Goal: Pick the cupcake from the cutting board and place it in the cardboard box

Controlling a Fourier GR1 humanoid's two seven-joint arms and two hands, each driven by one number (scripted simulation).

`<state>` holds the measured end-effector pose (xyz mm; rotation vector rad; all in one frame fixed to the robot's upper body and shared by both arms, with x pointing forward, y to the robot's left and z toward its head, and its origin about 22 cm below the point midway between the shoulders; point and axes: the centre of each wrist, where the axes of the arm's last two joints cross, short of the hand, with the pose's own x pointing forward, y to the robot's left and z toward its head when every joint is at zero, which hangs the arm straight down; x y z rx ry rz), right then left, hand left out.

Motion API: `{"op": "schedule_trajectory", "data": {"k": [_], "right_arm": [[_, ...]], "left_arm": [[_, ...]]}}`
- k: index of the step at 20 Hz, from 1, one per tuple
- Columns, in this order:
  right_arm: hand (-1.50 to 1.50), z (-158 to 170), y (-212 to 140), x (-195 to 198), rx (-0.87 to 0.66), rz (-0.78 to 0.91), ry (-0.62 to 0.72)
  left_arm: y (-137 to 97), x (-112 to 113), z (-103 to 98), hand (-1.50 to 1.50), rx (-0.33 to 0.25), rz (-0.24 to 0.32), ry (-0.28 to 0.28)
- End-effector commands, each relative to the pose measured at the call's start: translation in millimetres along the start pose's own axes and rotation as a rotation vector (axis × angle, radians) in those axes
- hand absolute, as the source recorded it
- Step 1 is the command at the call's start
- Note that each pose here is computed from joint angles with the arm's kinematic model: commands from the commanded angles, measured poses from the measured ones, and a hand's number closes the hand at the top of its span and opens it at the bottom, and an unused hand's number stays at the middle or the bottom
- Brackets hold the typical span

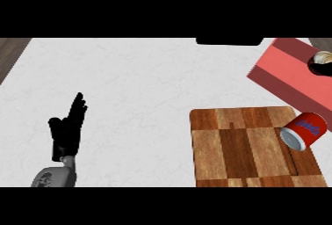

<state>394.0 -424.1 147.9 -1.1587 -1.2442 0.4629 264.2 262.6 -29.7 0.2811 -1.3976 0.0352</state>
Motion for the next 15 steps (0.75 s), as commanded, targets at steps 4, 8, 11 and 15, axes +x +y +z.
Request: {"op": "schedule_trajectory", "data": {"k": [4,8,11,15], "right_arm": [[-1.50,-7.0,-5.3,-24.6,-0.016,-0.253,-0.097],[-1.50,-1.8,-6.8,-44.1,-0.056,-0.483,-0.189],[-1.50,-4.0,-6.2,-41.6,-0.064,-0.654,-0.159],[-1.50,5.3,-26.7,-83.5,-0.123,-0.721,-0.116]], "left_arm": [[2.6,10.3,-2.8,0.00,-0.006,0.004,-0.018],[14.7,9.8,-5.5,0.00,0.019,0.001,0.001],[10.5,9.1,-5.5,0.00,0.012,0.009,-0.002],[-0.2,-4.3,0.9,0.00,0.011,0.009,0.004]]}}
